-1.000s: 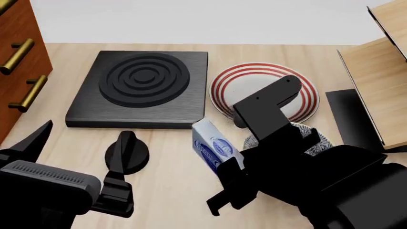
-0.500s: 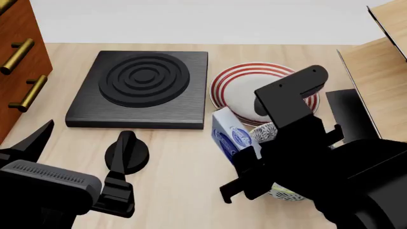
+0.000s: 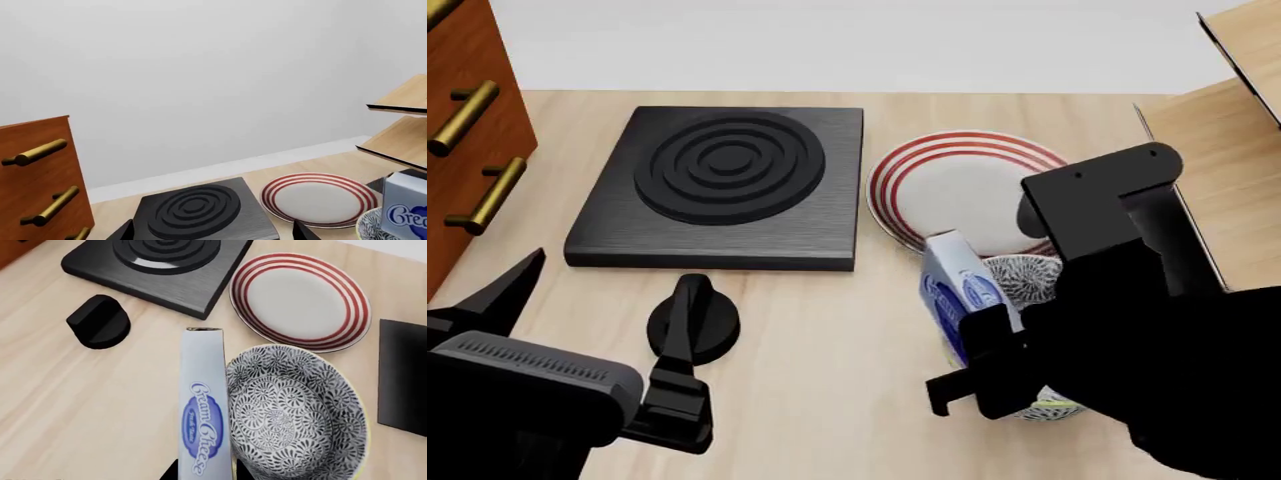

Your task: Pick up the cream cheese and put it in the bowl.

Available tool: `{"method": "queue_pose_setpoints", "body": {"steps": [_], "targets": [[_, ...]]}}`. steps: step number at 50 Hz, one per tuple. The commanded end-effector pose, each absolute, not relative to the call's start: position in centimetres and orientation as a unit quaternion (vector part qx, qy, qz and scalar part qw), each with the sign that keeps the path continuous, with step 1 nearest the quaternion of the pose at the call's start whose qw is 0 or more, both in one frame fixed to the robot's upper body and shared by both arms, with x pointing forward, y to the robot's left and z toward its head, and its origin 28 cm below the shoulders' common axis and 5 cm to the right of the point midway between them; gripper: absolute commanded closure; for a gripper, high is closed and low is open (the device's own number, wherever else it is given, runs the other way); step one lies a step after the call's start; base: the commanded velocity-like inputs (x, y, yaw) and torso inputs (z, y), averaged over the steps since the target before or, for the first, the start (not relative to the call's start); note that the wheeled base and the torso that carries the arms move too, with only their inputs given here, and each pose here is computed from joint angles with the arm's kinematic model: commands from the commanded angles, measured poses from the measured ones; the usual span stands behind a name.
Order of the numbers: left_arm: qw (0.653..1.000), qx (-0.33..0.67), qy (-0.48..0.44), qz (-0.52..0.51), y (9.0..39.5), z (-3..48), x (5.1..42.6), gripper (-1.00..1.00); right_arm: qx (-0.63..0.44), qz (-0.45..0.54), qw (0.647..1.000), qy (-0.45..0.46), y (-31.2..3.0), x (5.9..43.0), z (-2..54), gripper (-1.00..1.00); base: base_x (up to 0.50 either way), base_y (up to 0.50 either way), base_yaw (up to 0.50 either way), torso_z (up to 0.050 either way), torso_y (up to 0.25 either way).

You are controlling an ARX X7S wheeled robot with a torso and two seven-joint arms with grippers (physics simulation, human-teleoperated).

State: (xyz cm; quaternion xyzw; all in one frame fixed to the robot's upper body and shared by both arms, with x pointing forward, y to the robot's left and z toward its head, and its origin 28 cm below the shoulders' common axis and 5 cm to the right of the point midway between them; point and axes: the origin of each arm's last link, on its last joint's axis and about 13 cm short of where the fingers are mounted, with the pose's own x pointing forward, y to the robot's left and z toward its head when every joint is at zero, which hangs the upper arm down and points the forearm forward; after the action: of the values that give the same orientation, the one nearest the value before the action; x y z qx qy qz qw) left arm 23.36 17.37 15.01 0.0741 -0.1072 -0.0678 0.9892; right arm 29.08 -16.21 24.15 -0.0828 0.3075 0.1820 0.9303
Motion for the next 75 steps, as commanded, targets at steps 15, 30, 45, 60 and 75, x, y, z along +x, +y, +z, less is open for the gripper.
{"method": "queue_pose_setpoints", "body": {"steps": [15, 30, 45, 60, 75], "targets": [[0.99, 0.074, -0.102, -0.067, 17.4, 14.8, 23.6, -1.0, -0.059, 0.134, 0.937, 0.317, -18.1, 28.7, 25.3, 1.0, 0.0, 0.0, 0.0, 0.0, 0.001], [0.99, 0.073, -0.102, -0.067, 17.5, 14.8, 23.6, -1.0, -0.043, 0.118, 0.935, 0.331, -19.2, 29.1, 26.0, 1.0, 0.0, 0.0, 0.0, 0.0, 0.001], [0.99, 0.074, -0.101, -0.068, 17.4, 14.8, 23.5, -1.0, -0.027, 0.115, 0.926, 0.359, -20.1, 30.0, 27.0, 1.0, 0.0, 0.0, 0.0, 0.0, 0.0], [0.99, 0.077, -0.097, -0.068, 17.2, 14.5, 23.8, -1.0, -0.029, 0.105, 0.914, 0.391, -20.6, 30.8, 27.2, 1.0, 0.0, 0.0, 0.0, 0.0, 0.001], [0.99, 0.078, -0.093, -0.07, 17.1, 14.2, 24.0, -1.0, -0.027, 0.102, 0.907, 0.408, -20.7, 31.6, 27.4, 1.0, 0.0, 0.0, 0.0, 0.001, 0.001]]}}
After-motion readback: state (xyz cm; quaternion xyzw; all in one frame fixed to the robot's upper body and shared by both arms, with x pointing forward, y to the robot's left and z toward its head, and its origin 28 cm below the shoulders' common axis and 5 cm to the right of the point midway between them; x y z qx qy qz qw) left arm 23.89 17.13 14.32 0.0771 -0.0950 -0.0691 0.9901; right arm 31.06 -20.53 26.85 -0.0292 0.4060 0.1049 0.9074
